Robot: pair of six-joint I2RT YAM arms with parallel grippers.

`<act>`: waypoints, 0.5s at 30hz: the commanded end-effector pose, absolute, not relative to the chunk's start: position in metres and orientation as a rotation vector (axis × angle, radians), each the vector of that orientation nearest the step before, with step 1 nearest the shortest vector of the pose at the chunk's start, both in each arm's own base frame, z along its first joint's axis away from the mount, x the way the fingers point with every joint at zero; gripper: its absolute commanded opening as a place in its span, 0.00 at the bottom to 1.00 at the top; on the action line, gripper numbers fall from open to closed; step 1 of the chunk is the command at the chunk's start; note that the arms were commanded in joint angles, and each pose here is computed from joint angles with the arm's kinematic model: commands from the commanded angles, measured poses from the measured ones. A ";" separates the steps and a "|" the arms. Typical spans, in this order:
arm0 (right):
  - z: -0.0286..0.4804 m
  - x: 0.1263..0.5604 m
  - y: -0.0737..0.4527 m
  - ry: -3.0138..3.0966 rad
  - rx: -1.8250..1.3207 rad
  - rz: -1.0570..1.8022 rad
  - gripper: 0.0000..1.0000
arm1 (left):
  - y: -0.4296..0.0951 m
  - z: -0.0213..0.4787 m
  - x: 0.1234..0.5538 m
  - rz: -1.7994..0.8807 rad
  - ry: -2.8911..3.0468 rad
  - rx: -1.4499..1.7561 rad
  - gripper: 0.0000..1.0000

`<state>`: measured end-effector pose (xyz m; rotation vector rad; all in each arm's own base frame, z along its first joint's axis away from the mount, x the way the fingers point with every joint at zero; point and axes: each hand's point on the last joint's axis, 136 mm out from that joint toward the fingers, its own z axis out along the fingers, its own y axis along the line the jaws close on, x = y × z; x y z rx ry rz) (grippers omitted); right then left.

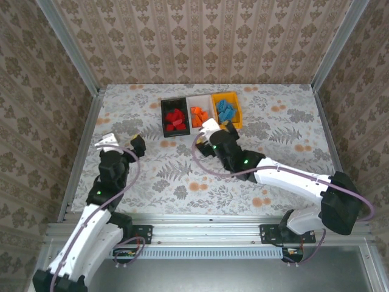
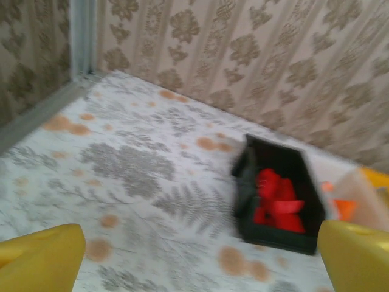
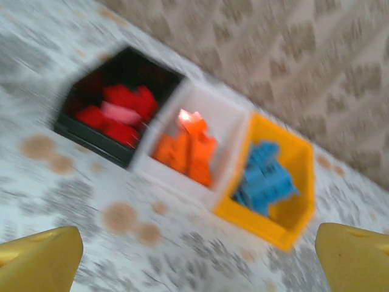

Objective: Sort the legos into containers by color

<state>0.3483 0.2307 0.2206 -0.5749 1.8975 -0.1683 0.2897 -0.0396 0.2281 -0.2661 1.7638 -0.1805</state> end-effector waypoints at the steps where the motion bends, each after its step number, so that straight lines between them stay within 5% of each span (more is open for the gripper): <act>1: 0.207 0.363 0.157 1.929 -0.424 -0.283 1.00 | -0.025 0.241 0.307 0.118 1.591 -0.093 1.00; 6: 0.198 0.355 0.083 1.791 -0.151 -0.139 1.00 | -0.006 0.191 0.331 0.355 1.747 -0.019 1.00; 15: 0.145 0.364 0.024 1.833 0.012 -0.109 1.00 | 0.004 0.130 0.366 0.267 1.823 0.012 1.00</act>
